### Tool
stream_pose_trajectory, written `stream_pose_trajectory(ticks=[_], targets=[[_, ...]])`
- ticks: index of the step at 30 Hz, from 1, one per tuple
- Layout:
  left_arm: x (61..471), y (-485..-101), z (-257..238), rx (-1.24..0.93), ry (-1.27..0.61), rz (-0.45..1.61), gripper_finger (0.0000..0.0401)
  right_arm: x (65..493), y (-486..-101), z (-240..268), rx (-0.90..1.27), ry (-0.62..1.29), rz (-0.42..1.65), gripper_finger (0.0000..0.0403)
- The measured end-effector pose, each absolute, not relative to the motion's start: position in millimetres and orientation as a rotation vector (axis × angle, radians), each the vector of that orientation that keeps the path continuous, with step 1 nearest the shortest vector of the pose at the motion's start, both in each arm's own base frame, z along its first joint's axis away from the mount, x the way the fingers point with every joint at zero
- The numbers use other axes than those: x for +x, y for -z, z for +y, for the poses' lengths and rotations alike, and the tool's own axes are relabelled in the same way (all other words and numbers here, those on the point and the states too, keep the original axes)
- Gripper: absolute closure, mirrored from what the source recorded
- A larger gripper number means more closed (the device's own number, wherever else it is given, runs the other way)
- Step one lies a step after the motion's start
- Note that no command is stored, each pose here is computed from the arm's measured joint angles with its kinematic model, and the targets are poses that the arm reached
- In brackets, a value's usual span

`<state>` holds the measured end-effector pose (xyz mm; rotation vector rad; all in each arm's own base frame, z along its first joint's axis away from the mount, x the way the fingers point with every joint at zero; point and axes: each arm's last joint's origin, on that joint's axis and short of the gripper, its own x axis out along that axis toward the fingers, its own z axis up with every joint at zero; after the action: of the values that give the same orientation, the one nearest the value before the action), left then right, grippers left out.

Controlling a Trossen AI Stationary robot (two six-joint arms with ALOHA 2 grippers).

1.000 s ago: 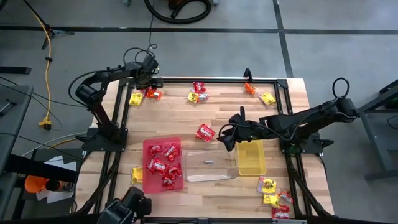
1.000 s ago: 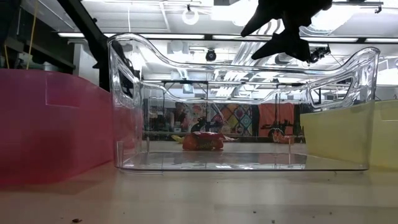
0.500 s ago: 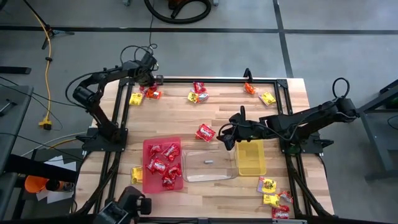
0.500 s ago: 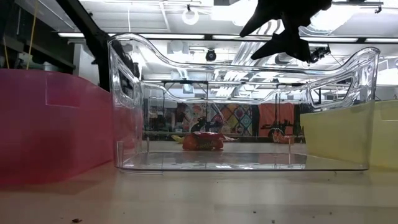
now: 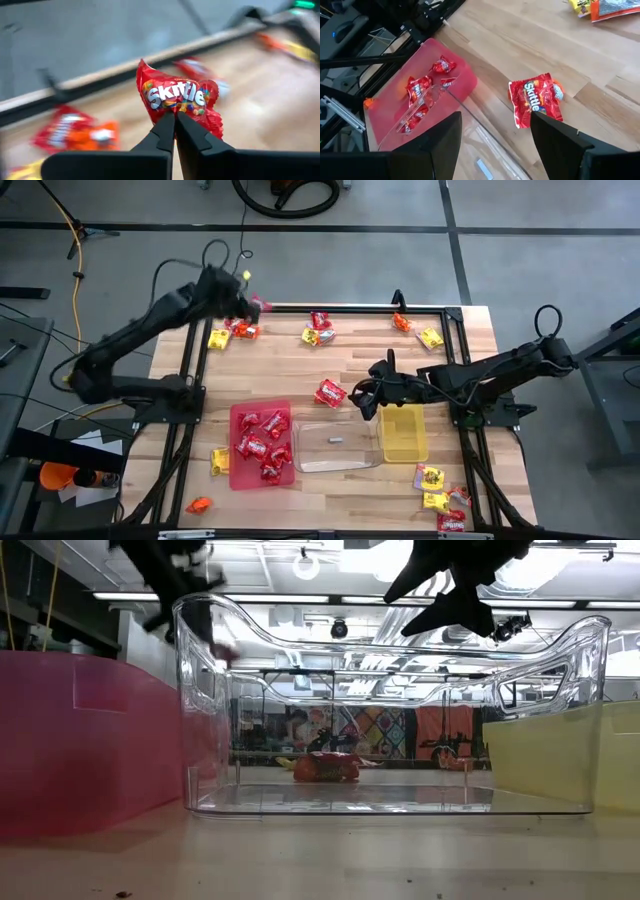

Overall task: Sort candy
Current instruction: Put the red candy into the red bin

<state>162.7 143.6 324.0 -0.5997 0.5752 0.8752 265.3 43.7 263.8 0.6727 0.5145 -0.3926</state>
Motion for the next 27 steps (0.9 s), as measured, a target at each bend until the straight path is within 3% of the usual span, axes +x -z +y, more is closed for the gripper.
stream_pose_trajectory(ticks=[6,12,20,27], targets=[[165.9,-344.1,53.9,-0.574,-0.704,0.529,0.0401,264.8,-263.7,47.7,0.685,0.361,0.530,0.0171],[153.7,-339.6,-15.5,-0.499,-0.475,0.664,0.0401,264.0,-263.7,51.8,0.672,0.342,0.538,0.0171],[148.3,-317.7,-74.0,-0.419,-0.323,0.899,0.0401,264.0,-263.7,51.7,0.682,0.346,0.536,0.0171],[169.4,-292.8,-104.8,-0.262,-0.303,1.007,0.0401,264.2,-263.7,50.4,0.688,0.361,0.528,0.0171]])
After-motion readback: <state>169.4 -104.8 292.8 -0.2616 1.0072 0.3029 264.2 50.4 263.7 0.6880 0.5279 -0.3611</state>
